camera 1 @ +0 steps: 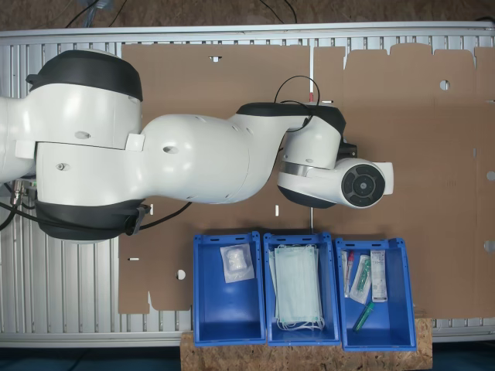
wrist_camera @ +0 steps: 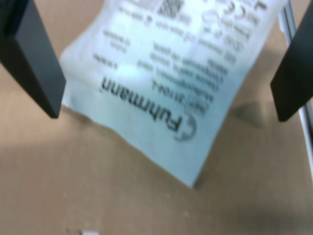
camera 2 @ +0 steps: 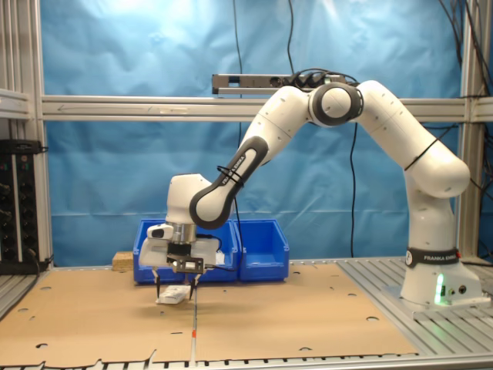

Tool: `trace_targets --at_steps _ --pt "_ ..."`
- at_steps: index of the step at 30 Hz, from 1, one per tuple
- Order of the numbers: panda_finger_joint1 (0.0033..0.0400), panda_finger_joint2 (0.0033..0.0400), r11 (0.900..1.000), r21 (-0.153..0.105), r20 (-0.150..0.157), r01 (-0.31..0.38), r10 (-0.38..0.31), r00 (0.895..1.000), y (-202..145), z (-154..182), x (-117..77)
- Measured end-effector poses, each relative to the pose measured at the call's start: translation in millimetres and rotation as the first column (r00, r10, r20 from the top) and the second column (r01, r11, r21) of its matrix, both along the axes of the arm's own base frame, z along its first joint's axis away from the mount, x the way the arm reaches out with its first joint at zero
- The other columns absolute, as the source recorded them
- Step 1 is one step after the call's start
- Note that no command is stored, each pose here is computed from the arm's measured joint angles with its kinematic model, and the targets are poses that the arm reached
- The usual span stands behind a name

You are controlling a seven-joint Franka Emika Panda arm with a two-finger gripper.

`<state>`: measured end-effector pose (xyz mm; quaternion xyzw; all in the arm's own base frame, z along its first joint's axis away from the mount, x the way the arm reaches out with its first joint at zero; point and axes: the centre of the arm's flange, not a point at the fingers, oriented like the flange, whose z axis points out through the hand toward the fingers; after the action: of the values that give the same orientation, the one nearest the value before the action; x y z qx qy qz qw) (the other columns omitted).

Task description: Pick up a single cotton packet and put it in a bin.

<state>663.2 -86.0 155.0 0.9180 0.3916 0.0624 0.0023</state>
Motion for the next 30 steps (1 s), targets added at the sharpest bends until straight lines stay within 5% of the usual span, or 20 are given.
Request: trace_targets --at_steps 21,30 --pt "0.04 0.04 0.9997 -0.005 0.017 0.022 -0.022 1.0 -18 -1 8.3" --pt "0.04 0.04 0.9995 0.001 -0.008 0.031 -0.031 0.999 -26 -6 12.7"
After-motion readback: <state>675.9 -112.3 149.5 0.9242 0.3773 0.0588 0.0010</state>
